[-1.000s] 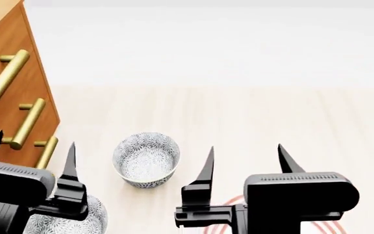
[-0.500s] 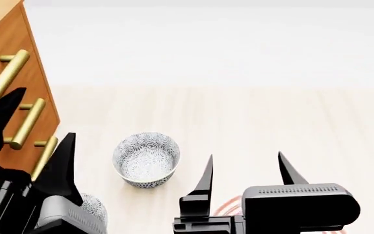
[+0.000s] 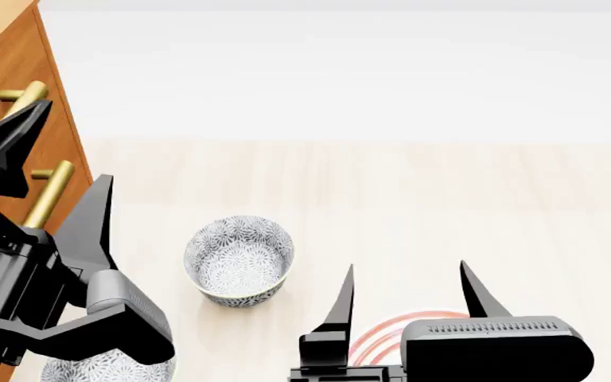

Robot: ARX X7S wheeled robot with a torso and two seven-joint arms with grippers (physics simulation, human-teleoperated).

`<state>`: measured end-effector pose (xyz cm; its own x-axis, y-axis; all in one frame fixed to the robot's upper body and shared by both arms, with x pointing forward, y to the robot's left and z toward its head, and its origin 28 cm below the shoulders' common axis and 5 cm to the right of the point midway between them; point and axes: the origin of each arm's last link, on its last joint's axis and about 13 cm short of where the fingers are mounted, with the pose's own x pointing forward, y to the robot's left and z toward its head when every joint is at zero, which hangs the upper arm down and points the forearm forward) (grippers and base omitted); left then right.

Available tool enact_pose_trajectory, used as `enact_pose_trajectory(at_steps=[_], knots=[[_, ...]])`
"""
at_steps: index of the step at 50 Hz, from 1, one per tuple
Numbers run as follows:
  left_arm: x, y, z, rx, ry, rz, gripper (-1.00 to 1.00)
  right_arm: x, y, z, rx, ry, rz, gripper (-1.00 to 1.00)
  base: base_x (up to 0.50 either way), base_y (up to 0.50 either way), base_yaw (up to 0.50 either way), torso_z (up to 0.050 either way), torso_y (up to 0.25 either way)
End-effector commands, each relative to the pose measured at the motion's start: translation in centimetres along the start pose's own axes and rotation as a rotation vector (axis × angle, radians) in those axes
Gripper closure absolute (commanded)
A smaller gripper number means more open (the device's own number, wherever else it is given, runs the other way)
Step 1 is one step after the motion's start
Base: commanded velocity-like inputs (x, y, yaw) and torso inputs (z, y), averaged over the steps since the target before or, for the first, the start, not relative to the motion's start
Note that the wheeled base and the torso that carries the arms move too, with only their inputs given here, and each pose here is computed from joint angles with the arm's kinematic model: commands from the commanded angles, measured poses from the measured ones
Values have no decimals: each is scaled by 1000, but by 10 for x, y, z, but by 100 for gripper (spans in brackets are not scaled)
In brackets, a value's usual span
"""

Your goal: Open the top drawer of the cabinet.

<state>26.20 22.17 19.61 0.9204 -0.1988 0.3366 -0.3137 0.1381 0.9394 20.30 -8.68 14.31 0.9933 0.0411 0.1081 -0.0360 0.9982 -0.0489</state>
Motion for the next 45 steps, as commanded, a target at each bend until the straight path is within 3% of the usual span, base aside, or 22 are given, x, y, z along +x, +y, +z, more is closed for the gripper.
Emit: enact_pose_trajectory(at_steps=[1, 19, 25, 45], knots=[[26, -4, -13, 21, 59, -11, -100, -1, -1, -2, -5, 4, -3, -100, 0, 0, 0, 0, 0], [43, -23, -33, 35, 148, -67, -100, 1, -2, -6, -2, 18, -3, -100, 0, 0, 0, 0, 0], [48, -38, -43, 44, 191, -100, -100, 1, -2, -8, -4, 23, -8, -100, 0, 0, 0, 0, 0], [57, -48, -68, 101, 293, -102, -100, 3, -1, -15, -4, 38, -2, -100, 0, 0, 0, 0, 0]])
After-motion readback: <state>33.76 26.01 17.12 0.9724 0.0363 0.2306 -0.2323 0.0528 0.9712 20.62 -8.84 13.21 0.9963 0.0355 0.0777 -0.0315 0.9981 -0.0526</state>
